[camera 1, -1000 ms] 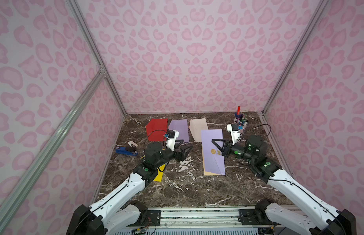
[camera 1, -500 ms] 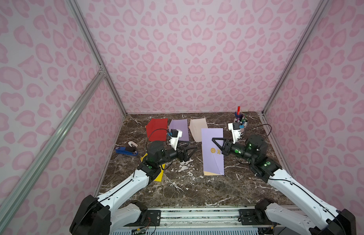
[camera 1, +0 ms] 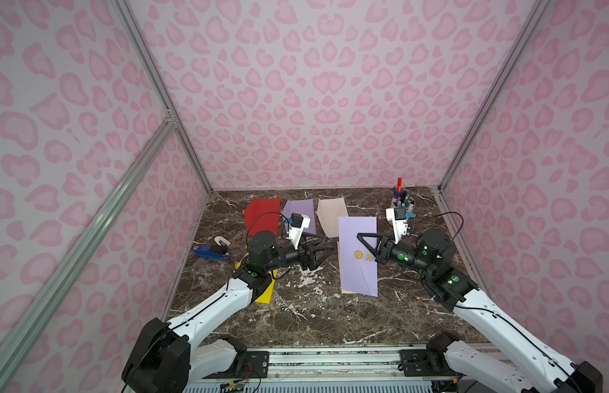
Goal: Open the envelope
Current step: Pick up the envelope from the envelope.
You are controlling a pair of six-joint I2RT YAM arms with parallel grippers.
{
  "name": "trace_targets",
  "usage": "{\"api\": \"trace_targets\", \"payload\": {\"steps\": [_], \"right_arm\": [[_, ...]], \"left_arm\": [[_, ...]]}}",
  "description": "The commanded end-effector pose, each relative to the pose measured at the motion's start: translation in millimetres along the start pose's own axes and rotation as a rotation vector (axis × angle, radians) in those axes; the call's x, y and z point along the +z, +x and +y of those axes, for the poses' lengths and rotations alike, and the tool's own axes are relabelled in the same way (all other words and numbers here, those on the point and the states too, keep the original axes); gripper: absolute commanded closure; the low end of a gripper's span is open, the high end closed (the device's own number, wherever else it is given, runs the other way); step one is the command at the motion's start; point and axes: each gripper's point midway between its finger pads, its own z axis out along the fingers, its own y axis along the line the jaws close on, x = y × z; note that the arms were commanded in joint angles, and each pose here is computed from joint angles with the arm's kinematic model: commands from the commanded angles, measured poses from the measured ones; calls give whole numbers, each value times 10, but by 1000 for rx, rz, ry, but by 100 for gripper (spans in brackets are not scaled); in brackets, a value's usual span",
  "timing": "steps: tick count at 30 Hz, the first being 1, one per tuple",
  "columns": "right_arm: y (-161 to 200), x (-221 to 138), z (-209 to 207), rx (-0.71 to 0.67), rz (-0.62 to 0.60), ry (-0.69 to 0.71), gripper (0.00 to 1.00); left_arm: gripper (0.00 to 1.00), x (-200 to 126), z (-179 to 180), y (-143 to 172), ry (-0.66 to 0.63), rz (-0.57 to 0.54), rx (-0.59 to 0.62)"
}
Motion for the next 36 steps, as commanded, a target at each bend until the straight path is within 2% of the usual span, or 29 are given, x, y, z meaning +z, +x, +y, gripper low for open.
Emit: {"api": "trace_targets", "payload": {"steps": [1,12,16,19,26,30,36], "right_arm": [[-50,18,56,-12,-13,-30,100],[-39,137,194,17,19,-132,100],[13,192,197,19,38,-141,100],[19,232,202,22,41,-149,100],[53,296,239,26,54,-163,100],[74,284,222,25,48,-157,100],[134,302,233,26,72,-176,100]], "left_arm": [[23,-14,-160,-32,83,-11,28],[24,52,-179,46,158,9,-6],[27,49,-292,24,226,-7,-12],[37,91,-348,35,251,10,-9],[71,112,-441,64,283,12,4],[94,135,-475,46,296,10,12],[96,187,-417,90,279,25,1]]}}
